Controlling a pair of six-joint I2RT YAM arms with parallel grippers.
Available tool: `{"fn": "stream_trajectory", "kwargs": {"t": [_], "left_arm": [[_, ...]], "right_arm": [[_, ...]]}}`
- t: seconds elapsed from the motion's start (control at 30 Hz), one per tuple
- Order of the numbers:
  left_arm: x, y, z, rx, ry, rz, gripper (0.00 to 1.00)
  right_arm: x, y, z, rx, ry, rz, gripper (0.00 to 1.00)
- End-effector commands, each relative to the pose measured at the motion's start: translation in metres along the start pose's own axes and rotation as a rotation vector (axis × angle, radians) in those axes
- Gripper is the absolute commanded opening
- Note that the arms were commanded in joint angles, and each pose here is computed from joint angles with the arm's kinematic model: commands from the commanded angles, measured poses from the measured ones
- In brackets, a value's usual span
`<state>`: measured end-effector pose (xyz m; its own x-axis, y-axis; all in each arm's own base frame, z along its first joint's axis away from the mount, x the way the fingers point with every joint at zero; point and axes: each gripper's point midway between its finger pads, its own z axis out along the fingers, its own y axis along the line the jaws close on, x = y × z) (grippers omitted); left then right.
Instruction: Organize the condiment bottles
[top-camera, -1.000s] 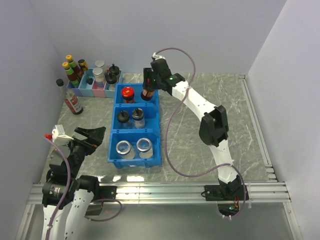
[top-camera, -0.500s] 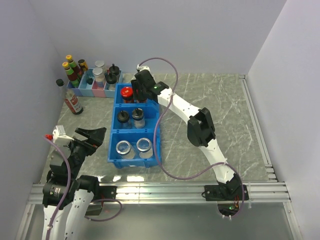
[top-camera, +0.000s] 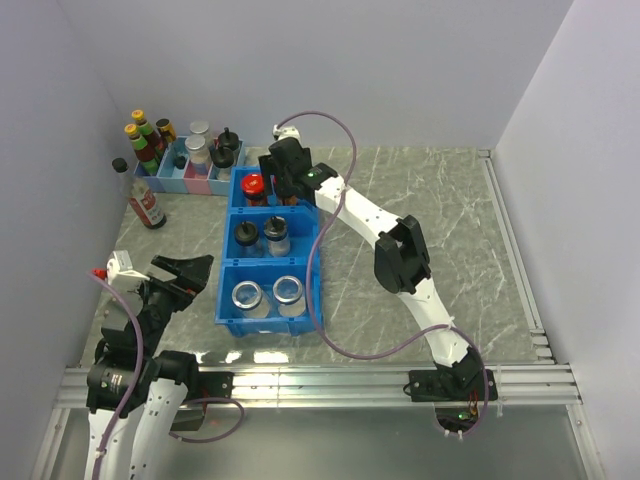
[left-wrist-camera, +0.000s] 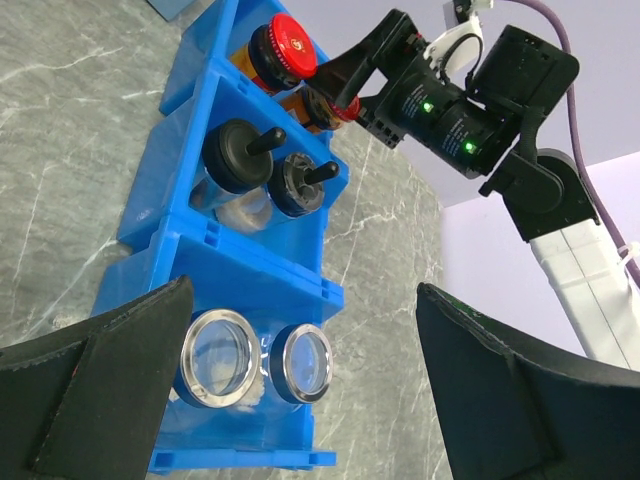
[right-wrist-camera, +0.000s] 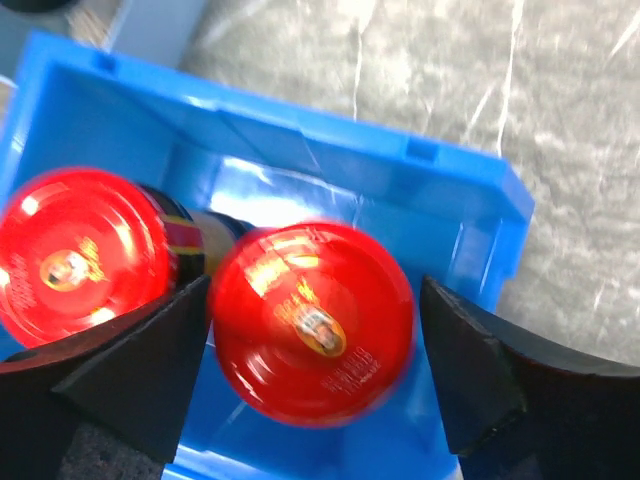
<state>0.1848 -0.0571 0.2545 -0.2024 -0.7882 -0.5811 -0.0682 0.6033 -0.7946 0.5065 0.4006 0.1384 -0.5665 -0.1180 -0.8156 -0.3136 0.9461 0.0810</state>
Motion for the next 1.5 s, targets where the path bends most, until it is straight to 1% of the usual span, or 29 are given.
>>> {"fn": "stream_trajectory", "kwargs": {"t": [0.0,0.2,0.23,0.3,0.33,0.4,0.43,0.5,0.53,0.57,0.6,0.63,0.67,0.7,0.73,0.77,0.8,0.83,0.87,0.9,0.97,1.0,1.07,1.1,1.17,1.2,1.27,1.3,1.47], "left_arm": [[-0.002,-0.009,-0.001,0.034,-0.003,-0.007,0.99],[-0.005,-0.012,-0.003,0.040,-0.008,-0.007,0.99],[-0.005,-0.012,-0.003,0.038,-0.006,-0.004,0.99],[-0.006,-0.014,-0.004,0.044,-0.010,-0.001,0.99],[-0.006,-0.014,-0.004,0.042,-0.009,0.001,0.99],[-0.009,-0.017,-0.004,0.047,-0.015,0.007,0.99],[-0.009,-0.017,-0.003,0.044,-0.013,0.008,0.99],[-0.013,-0.023,-0.004,0.059,-0.022,0.021,0.99],[-0.015,-0.024,-0.003,0.060,-0.023,0.027,0.99],[-0.017,-0.027,-0.003,0.066,-0.028,0.033,0.99],[-0.021,-0.032,-0.004,0.083,-0.041,0.046,0.99],[-0.022,-0.034,-0.002,0.085,-0.044,0.056,0.99],[-0.024,-0.036,-0.002,0.090,-0.048,0.065,0.99],[-0.028,-0.041,-0.002,0.103,-0.060,0.086,0.99],[-0.029,-0.042,0.000,0.103,-0.054,0.097,0.99],[-0.030,-0.045,0.000,0.109,-0.054,0.113,0.99],[-0.031,-0.046,0.002,0.107,-0.050,0.120,0.99],[-0.031,-0.047,0.005,0.108,-0.045,0.128,0.99],[-0.031,-0.048,0.006,0.109,-0.043,0.141,0.99],[-0.032,-0.051,0.007,0.114,-0.037,0.143,0.99],[-0.031,-0.054,0.010,0.125,-0.027,0.156,0.99],[-0.030,-0.056,0.012,0.129,-0.017,0.157,0.99],[-0.032,-0.060,0.013,0.146,-0.023,0.157,0.99],[-0.030,-0.060,0.015,0.149,-0.016,0.164,0.99],[-0.028,-0.065,0.015,0.176,0.000,0.178,0.99],[-0.027,-0.066,0.017,0.180,0.007,0.181,0.99],[-0.023,-0.071,0.016,0.212,0.028,0.198,0.99],[-0.022,-0.072,0.017,0.219,0.040,0.202,0.99],[-0.016,-0.083,0.017,0.279,0.070,0.216,0.99]], "right_arm": [[-0.073,0.012,-0.037,-0.045,-0.188,0.042,0.92],[-0.092,0.008,-0.060,-0.037,-0.225,0.048,0.97],[-0.106,0.003,-0.077,-0.031,-0.258,0.057,0.98],[-0.107,-0.003,-0.088,-0.018,-0.275,0.059,0.98],[-0.129,-0.008,-0.118,-0.030,-0.332,0.081,0.98],[-0.127,-0.015,-0.134,-0.030,-0.360,0.083,0.99],[-0.148,-0.019,-0.170,-0.049,-0.423,0.105,0.99],[-0.136,-0.027,-0.186,-0.051,-0.419,0.111,1.00],[-0.148,-0.032,-0.220,-0.075,-0.465,0.134,1.00],[-0.123,-0.035,-0.217,-0.080,-0.419,0.131,1.00],[-0.126,-0.040,-0.245,-0.100,-0.447,0.148,1.00],[-0.113,-0.046,-0.250,-0.092,-0.421,0.148,1.00],[-0.086,-0.052,-0.246,-0.076,-0.366,0.152,1.00],[-0.084,-0.062,-0.269,-0.067,-0.389,0.173,1.00],[-0.072,-0.067,-0.275,-0.063,-0.379,0.179,1.00],[-0.036,-0.073,-0.267,-0.053,-0.327,0.174,1.00],[-0.036,-0.080,-0.292,-0.079,-0.375,0.200,1.00],[-0.025,-0.084,-0.297,-0.083,-0.374,0.212,1.00],[0.003,-0.091,-0.292,-0.075,-0.338,0.220,1.00],[0.003,-0.097,-0.313,-0.097,-0.381,0.246,1.00],[0.036,-0.107,-0.314,-0.089,-0.353,0.268,1.00],[0.036,-0.110,-0.332,-0.118,-0.396,0.289,1.00],[0.063,-0.113,-0.333,-0.143,-0.372,0.300,1.00],[0.063,-0.117,-0.350,-0.169,-0.418,0.326,1.00],[0.086,-0.122,-0.352,-0.187,-0.414,0.343,1.00],[0.084,-0.125,-0.369,-0.221,-0.467,0.365,1.00],[0.101,-0.122,-0.373,-0.282,-0.466,0.369,1.00],[0.100,-0.123,-0.387,-0.319,-0.512,0.385,1.00],[0.124,-0.120,-0.394,-0.392,-0.501,0.398,1.00]]}}
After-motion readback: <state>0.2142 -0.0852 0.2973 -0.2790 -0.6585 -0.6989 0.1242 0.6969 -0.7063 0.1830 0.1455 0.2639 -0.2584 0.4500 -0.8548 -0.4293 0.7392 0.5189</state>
